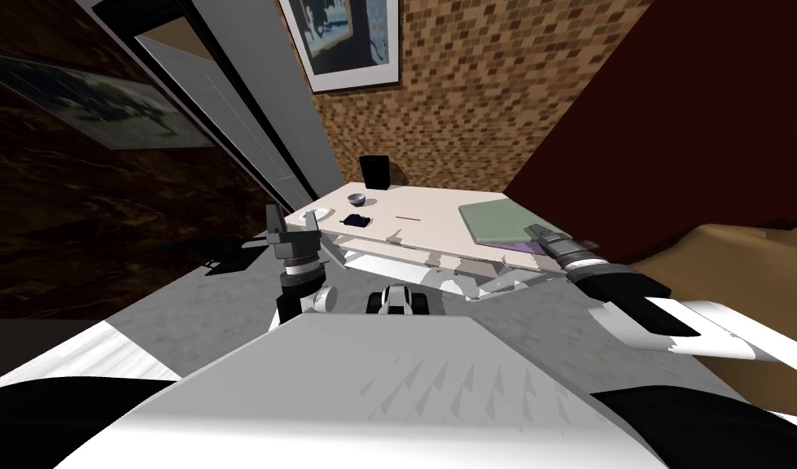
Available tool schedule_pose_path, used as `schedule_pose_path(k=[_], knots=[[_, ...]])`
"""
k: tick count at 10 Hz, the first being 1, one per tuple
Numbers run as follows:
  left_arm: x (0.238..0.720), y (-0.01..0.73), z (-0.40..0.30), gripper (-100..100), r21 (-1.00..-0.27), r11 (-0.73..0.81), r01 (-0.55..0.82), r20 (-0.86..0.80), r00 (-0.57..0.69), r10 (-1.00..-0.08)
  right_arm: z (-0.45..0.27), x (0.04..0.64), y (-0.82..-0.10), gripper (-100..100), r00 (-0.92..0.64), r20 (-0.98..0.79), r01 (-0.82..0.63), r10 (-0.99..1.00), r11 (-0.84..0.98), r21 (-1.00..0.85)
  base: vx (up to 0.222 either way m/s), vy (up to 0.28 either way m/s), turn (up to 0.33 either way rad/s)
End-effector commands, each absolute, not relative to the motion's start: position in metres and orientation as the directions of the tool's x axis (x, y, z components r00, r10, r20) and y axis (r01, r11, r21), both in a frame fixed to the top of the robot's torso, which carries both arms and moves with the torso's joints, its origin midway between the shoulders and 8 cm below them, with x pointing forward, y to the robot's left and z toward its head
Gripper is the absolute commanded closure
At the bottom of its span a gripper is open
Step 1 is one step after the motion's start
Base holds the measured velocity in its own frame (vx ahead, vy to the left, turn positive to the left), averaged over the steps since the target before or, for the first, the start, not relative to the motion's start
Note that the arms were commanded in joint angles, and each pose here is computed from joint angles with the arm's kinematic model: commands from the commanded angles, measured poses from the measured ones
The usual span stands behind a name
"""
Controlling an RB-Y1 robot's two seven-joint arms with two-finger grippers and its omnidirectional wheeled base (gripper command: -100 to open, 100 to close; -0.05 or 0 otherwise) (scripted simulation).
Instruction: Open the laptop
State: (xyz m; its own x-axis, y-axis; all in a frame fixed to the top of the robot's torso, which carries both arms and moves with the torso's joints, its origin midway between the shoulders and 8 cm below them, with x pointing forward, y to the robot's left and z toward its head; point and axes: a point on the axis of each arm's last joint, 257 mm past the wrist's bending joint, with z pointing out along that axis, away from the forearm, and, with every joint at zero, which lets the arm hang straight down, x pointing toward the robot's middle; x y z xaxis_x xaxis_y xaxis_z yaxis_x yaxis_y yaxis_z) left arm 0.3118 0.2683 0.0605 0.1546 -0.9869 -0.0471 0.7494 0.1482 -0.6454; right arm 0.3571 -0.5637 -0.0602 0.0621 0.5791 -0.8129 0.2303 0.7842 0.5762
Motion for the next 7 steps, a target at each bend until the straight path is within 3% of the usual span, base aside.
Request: schedule_pose_path(k=[1,2,7], knots=[[0.3118,0.2683,0.0605,0,-0.645,0.148,0.749,-0.047,0.155,-0.987,-0.0537,0.3576,-0.5585,-100,0.057,-0.813,0.225,0.580,0.786,0.576,0.008,-0.006,-0.009],[0.3118,0.2683,0.0605,0,-0.645,0.148,0.749,-0.047,0.155,-0.987,-0.0532,0.3575,-0.5582,0,0.057,-0.812,0.226,0.581,0.784,0.577,0.000,0.000,0.000],[0.3118,0.2683,0.0605,0,-0.645,0.148,0.749,-0.047,0.155,-0.987,-0.0541,0.3573,-0.5584,0,0.057,-0.811,0.228,0.582,0.784,0.578,0.000,0.000,0.000]])
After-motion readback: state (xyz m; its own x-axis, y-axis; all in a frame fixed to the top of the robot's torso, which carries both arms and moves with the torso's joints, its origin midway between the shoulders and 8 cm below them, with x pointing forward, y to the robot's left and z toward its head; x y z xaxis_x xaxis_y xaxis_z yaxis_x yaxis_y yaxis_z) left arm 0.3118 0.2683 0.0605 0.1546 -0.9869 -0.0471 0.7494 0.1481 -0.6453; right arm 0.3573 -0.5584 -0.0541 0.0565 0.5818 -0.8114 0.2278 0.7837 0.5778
